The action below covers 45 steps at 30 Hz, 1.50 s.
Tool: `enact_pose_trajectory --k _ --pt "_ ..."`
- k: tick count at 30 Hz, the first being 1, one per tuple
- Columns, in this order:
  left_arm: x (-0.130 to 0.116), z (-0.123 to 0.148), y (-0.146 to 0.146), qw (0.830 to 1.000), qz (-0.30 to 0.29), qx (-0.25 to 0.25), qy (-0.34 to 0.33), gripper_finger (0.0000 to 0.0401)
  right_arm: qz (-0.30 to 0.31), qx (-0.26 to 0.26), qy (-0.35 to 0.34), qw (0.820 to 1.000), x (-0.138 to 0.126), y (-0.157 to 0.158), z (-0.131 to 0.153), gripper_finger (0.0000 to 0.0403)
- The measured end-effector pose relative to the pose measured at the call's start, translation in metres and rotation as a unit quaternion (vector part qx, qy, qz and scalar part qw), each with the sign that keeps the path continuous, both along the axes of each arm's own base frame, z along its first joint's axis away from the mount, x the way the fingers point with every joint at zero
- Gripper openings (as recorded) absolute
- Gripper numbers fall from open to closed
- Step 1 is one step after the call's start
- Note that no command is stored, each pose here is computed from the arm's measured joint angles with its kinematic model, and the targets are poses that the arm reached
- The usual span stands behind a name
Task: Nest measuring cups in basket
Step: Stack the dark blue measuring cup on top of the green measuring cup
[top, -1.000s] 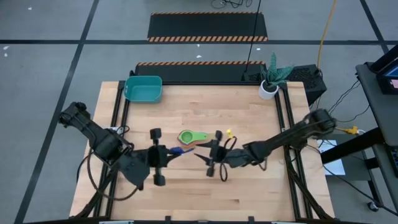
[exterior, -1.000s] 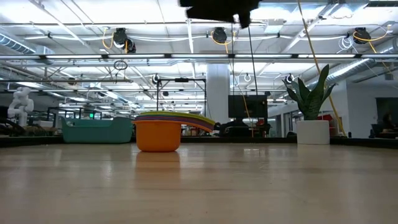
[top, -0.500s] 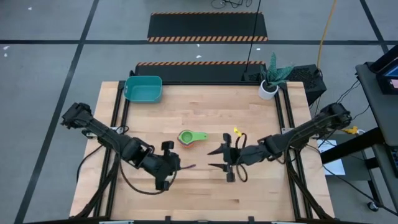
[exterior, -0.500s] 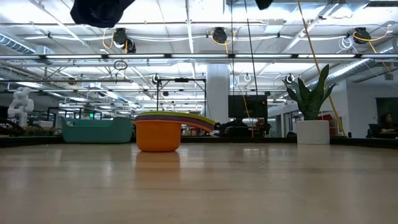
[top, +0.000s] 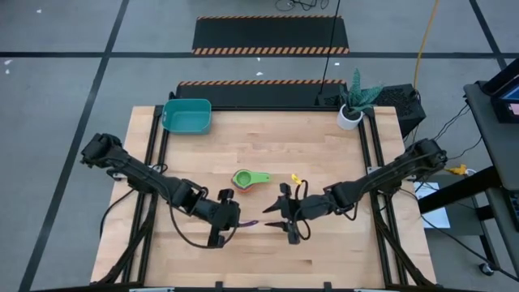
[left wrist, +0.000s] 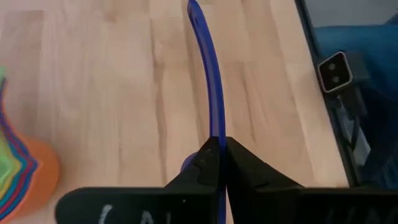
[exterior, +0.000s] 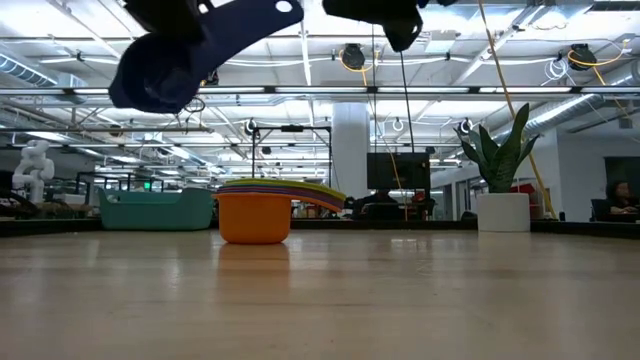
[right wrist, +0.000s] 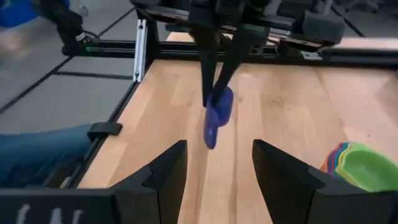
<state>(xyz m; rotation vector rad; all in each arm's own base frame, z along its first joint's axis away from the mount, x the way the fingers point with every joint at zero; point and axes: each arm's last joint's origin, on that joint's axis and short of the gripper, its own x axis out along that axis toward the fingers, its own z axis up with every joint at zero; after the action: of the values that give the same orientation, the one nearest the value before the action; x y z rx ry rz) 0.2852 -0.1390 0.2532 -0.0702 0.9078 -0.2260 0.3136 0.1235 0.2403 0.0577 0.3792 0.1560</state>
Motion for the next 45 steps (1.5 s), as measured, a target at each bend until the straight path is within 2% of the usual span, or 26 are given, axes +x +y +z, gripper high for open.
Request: enact_pose_trajectory --k 5,11,17,23,29,32,38,42,45 --pt "0.0 -0.006 -0.001 1.0 -0.009 -0.008 -0.005 0.001 0.009 0.062 0.02 0.998 0.013 -0.007 -0.014 0.0176" --pt "0.0 -0.006 -0.001 1.0 -0.01 -0.009 -0.006 0.0007 0.054 0.095 0.005 0.994 0.03 -0.011 -0.03 0.0176" --pt "0.0 -0.006 0.0 1.0 -0.01 -0.009 -0.005 0.0016 0.056 0.097 0.005 0.994 0.035 -0.014 -0.034 0.0176" --pt "0.002 -0.006 0.004 1.0 -0.003 -0.011 -0.004 0.0007 0.056 0.095 0.005 0.994 0.043 -0.011 -0.036 0.0172" --pt "0.003 -0.007 0.006 1.0 0.0 -0.013 -0.003 0.0014 0.058 0.093 -0.002 0.994 0.052 -0.011 -0.034 0.0126" --pt "0.003 -0.007 0.006 1.0 -0.002 -0.015 -0.002 0.0006 0.058 0.091 -0.002 0.994 0.052 -0.011 -0.034 0.0096" --pt "0.003 -0.007 0.006 1.0 -0.003 -0.015 -0.001 0.0022 0.066 0.093 0.009 0.993 0.051 -0.012 -0.034 0.0046" --pt "0.003 -0.007 0.006 1.0 0.002 -0.009 -0.004 0.0019 0.062 0.095 0.011 0.993 0.052 -0.015 -0.035 0.0009" --pt "0.002 -0.006 0.006 1.0 0.013 0.015 -0.016 0.0026 0.059 0.094 0.012 0.994 0.052 -0.016 -0.035 0.0006"
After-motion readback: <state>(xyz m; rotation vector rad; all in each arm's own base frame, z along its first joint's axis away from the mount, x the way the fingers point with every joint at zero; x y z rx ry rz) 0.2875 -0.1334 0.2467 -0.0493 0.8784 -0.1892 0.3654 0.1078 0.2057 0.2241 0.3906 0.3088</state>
